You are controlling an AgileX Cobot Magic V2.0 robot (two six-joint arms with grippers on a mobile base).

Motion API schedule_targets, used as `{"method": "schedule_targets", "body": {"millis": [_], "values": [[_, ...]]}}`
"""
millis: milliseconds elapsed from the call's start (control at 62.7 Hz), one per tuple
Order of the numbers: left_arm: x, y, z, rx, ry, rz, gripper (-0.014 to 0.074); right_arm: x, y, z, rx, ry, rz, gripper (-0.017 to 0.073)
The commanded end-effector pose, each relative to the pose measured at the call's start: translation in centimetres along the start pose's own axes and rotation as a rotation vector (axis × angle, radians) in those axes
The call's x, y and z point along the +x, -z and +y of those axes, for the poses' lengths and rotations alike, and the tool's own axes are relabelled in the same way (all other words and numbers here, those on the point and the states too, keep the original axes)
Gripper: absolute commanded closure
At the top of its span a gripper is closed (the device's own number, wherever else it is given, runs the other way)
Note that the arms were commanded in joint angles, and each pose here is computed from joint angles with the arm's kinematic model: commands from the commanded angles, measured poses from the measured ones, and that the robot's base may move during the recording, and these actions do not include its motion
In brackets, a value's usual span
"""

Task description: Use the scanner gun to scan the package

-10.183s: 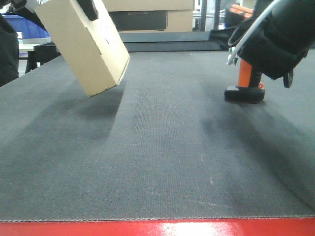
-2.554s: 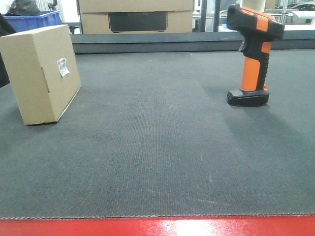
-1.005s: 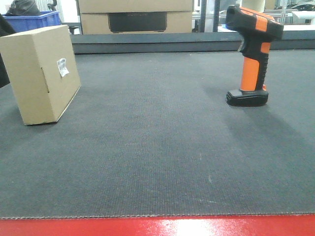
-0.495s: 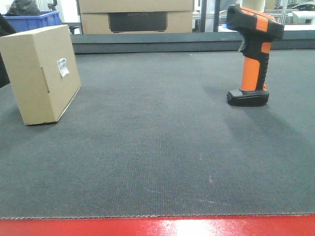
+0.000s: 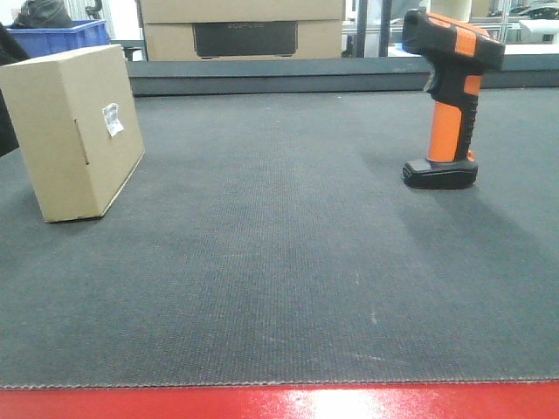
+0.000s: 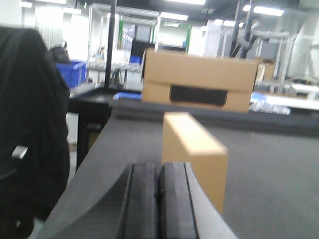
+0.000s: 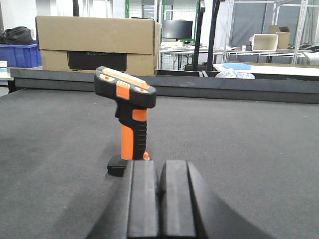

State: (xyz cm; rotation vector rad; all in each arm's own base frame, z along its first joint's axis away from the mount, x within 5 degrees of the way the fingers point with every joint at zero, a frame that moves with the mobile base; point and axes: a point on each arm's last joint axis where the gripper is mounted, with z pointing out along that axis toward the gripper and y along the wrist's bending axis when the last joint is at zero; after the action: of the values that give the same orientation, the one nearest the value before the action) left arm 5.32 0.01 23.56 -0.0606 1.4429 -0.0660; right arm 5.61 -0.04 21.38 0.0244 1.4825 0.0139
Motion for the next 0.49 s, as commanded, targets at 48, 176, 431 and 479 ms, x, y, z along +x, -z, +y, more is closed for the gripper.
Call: {"method": "schedule_targets", "body": {"millis": [48,176,431,479], "values": [[1.9,0.0,0.2,-0.007,-0.008,0.024,0.0704,-0.1,0.0,0.0,0.008,0.0,-0.018,0.0728],[2.3,0.0,0.2,-0.008,-0.008,0.039,0.0704,-0.1,0.0,0.0,0.008,0.0,-0.018,0.0728],[2.1,0.0,0.4,-0.047,-0.033,0.019,0.0704,-0.1,0.0,0.0,0.008,0.0,-0.018,0.0728],[2.1,0.0,0.5,-0.059,-0.035,0.018,0.0704,-0.1,0.0,0.0,0.008,0.0,-0.018,0.0728]]}}
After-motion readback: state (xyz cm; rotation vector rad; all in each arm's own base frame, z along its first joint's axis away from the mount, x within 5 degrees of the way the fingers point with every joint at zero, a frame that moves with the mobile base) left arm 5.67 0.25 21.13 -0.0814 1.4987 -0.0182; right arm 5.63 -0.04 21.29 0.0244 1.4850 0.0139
